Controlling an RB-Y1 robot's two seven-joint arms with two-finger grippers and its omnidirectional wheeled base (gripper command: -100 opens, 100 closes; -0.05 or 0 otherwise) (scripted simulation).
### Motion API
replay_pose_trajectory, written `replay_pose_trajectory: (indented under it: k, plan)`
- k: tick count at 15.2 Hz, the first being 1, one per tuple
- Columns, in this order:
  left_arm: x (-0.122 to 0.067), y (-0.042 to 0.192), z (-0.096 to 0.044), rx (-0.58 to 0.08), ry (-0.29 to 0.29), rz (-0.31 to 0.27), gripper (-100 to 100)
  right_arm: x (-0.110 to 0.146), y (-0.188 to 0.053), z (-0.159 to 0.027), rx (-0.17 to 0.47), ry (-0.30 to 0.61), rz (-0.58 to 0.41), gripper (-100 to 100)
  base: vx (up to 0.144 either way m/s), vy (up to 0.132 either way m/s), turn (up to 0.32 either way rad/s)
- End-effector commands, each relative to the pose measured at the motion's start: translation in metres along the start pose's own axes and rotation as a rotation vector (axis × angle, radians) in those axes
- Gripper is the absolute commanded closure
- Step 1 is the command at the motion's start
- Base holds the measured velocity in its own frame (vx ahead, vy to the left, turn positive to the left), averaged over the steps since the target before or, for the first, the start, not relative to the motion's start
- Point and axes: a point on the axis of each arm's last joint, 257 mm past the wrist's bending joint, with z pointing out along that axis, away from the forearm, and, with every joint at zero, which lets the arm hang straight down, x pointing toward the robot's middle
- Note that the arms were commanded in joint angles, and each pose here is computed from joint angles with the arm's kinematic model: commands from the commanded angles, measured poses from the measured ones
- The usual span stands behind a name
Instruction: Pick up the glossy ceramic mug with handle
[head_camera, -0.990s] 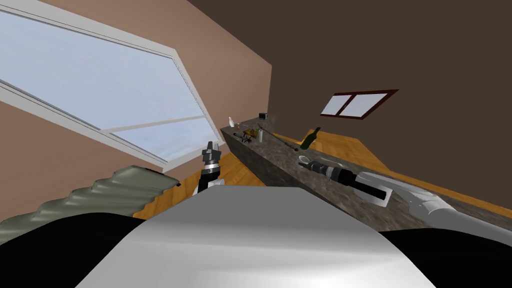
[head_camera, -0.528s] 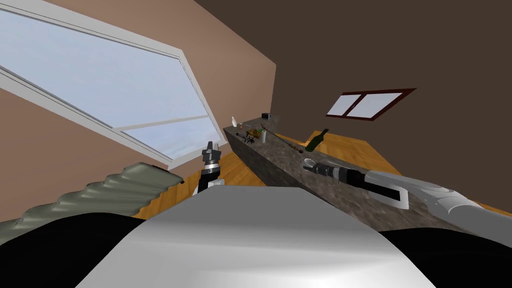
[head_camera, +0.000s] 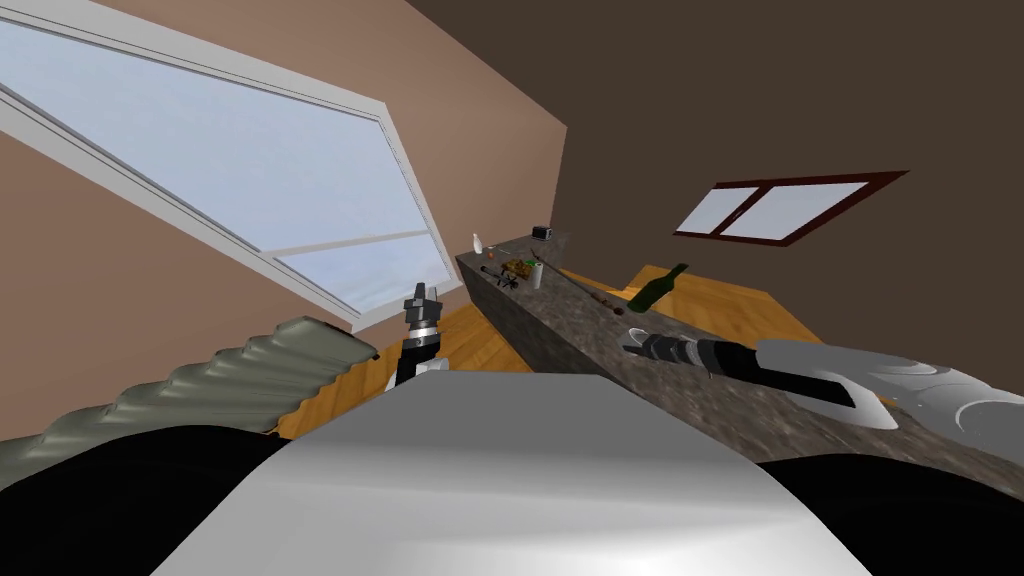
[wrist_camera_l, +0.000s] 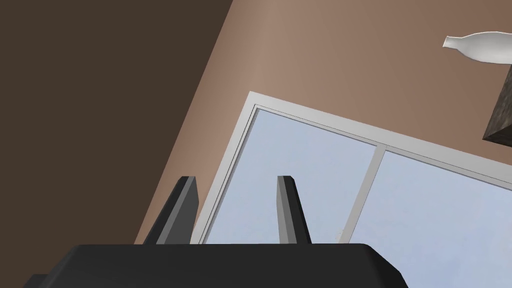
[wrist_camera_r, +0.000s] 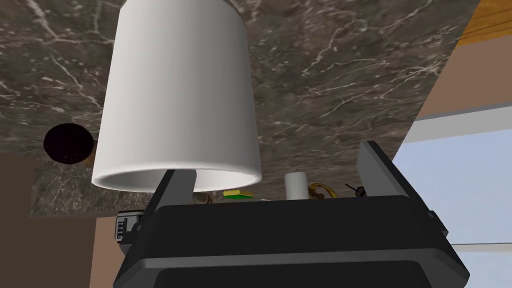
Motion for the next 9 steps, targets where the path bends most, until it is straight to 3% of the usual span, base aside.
replay_pose_trajectory:
  k: [1, 4, 5, 6, 8, 9]
  plan:
    - [0.000, 0.000, 0.000, 0.000, 0.000, 0.000, 0, 0.011, -0.006, -0.007, 0.006, 0.049, -0.023, -100, 0.046, 0.053, 0.094]
    - [0.000, 0.000, 0.000, 0.000, 0.000, 0.000, 0, 0.040, -0.019, -0.026, 0.016, 0.169, -0.069, -100, 0.031, 0.062, 0.117]
    - [0.000, 0.000, 0.000, 0.000, 0.000, 0.000, 0, 0.040, -0.019, -0.026, 0.016, 0.169, -0.069, -100, 0.029, 0.054, 0.083]
    - [0.000, 0.000, 0.000, 0.000, 0.000, 0.000, 0, 0.053, -0.025, -0.036, 0.019, 0.224, -0.089, -100, 0.030, 0.058, 0.090]
    - [0.000, 0.000, 0.000, 0.000, 0.000, 0.000, 0, 0.053, -0.025, -0.036, 0.019, 0.224, -0.089, -100, 0.028, 0.043, 0.045]
    - [0.000, 0.000, 0.000, 0.000, 0.000, 0.000, 0, 0.065, -0.030, -0.045, 0.020, 0.275, -0.106, -100, 0.022, 0.034, 0.054]
